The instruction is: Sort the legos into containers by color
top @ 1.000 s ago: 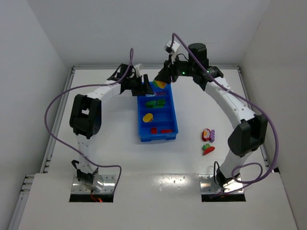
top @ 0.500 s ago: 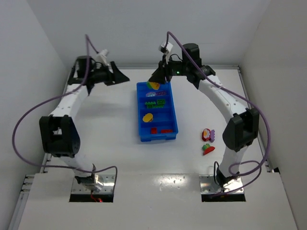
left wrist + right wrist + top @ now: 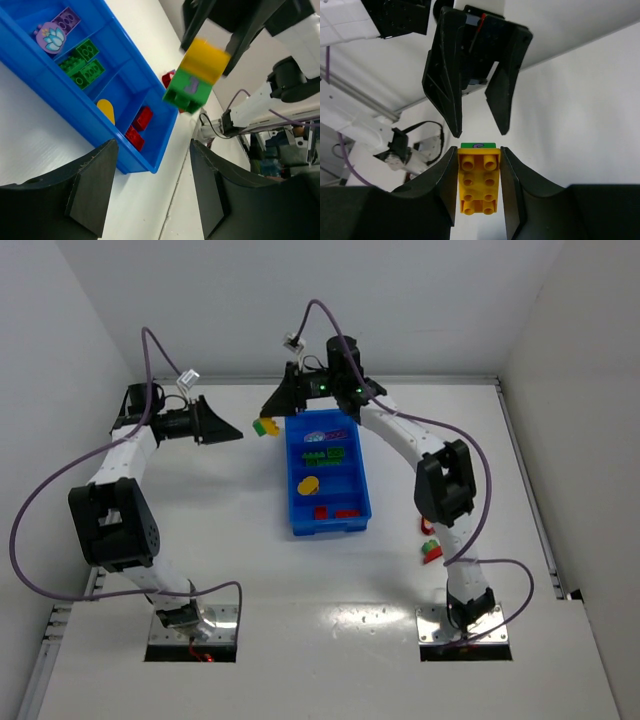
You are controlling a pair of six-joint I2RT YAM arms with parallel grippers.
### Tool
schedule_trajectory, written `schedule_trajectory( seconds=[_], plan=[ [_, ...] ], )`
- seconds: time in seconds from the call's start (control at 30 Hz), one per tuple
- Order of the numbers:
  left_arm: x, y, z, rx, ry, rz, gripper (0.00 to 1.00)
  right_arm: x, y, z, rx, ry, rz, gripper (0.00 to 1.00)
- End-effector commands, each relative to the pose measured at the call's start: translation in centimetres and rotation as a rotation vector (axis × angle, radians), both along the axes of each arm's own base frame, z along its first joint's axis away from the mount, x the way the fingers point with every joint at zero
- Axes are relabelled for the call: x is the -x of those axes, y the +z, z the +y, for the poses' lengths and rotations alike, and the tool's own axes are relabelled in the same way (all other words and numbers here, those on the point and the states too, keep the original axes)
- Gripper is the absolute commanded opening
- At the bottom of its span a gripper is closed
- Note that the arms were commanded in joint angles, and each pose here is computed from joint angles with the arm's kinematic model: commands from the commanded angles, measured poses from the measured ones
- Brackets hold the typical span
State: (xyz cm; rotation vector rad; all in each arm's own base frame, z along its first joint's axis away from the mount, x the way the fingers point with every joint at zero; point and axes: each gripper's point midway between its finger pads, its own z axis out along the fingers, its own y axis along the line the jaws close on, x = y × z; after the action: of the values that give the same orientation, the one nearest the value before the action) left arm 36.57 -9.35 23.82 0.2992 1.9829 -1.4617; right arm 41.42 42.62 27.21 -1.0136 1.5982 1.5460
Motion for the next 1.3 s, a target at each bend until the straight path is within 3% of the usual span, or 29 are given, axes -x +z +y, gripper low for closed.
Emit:
schedule_trajectory(
  seconds=[0.0,0.27,0.8,1.27],
  plan=[
    [1.6,2.2,0.1,0.017,-0.058,-0.152,0.65,2.1,2.9,1.8,-0.078,0.096,-0.032,0.02],
    [2.2,1.1,-0.2,-0.037,-0.065,-0.228,0.64,2.0,1.3,2.5,-0.063,0.095,0.028,0.03],
    [3.1,1.0,-2.1,0.055,-0.180,-0.252,0.62,1.6,0.8,2.9,-0.067,0.094,0.037,0.03],
    [0.0,-1.1,-1.6,0.075,-0.199,-0.271,0.62,1.8,0.3,2.7,-0.058,0.094,0.053,0.03]
  ],
)
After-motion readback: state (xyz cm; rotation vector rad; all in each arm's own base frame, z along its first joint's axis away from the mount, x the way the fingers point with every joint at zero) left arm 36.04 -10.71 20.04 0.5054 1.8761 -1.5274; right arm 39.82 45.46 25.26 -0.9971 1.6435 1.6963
